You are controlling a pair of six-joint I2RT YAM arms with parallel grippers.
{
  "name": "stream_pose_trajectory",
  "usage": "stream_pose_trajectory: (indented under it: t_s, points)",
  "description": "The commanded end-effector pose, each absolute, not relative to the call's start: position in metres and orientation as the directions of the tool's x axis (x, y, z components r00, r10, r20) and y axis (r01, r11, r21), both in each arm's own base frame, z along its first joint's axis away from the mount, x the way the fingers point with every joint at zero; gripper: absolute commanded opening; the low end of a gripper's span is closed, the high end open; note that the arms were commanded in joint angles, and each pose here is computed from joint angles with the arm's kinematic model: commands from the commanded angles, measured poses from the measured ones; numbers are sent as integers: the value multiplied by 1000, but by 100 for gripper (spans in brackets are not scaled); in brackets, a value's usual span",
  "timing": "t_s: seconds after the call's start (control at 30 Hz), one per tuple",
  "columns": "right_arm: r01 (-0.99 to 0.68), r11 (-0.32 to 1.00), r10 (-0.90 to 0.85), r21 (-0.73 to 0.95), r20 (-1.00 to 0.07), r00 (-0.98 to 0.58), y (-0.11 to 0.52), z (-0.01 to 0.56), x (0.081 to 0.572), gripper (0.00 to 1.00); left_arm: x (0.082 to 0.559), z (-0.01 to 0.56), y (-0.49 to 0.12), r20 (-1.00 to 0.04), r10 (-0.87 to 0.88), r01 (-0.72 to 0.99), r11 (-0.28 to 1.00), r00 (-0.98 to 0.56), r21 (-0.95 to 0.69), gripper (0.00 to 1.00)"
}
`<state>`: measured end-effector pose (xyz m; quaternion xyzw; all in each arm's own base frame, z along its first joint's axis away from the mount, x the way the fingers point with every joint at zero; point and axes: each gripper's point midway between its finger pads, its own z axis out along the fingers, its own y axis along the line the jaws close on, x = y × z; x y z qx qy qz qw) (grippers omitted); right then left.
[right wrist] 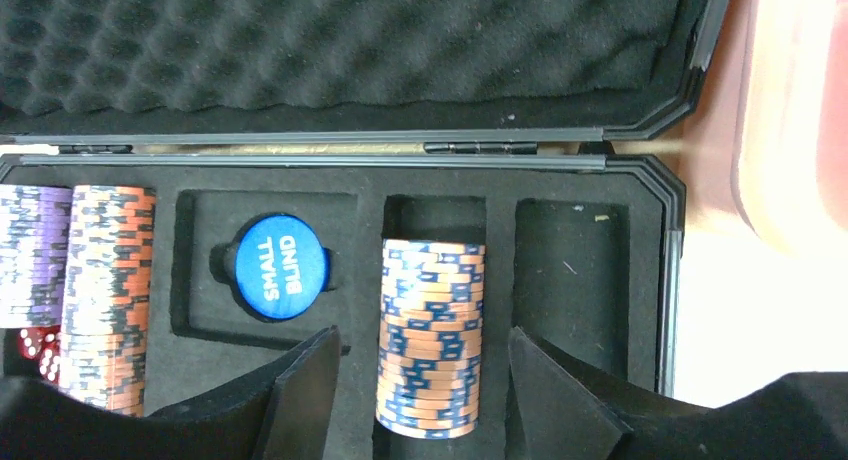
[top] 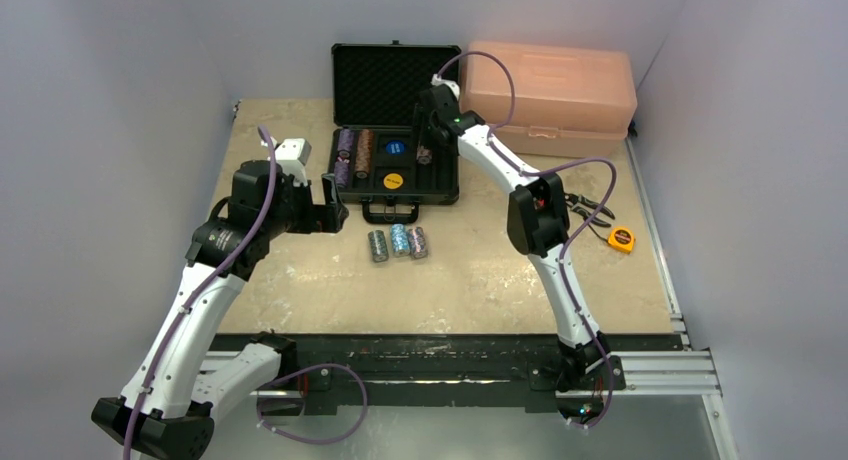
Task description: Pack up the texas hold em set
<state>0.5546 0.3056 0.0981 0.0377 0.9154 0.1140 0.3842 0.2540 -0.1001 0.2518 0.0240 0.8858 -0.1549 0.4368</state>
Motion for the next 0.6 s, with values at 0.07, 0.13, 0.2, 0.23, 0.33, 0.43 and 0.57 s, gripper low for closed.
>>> stream_pose_trajectory:
  t_s: [0.07, 0.13, 0.2, 0.23, 0.33, 0.43, 0.57]
  points:
    - [-59, 948, 210, 313, -751, -626, 315, 148, 568, 73, 258, 261, -101, -804, -81, 201, 949, -590, -243, 100]
    - [-61, 947, 212, 317, -754, -622, 314, 155, 566, 73, 258, 261, -100, -804, -81, 200, 950, -588, -242, 100]
    - [-62, 949, 207, 310, -758, -618, 311, 159, 564, 73, 258, 261, -100, -805, -80, 198, 951, -587, -239, 100]
    - [-68, 947, 208, 314, -759, -617, 311, 162, 562, 72, 258, 261, -99, -806, -81, 197, 951, -587, -238, 100]
    - [-80, 943, 208, 324, -759, -617, 310, 170, 554, 72, 258, 261, -98, -806, -80, 192, 953, -587, -235, 100]
    - [-91, 941, 202, 326, -757, -622, 308, 174, 546, 72, 258, 260, -98, -805, -78, 190, 954, -588, -231, 100]
    - [-111, 937, 186, 331, -743, -643, 309, 171, 536, 68, 258, 259, -97, -803, -77, 188, 955, -590, -230, 100]
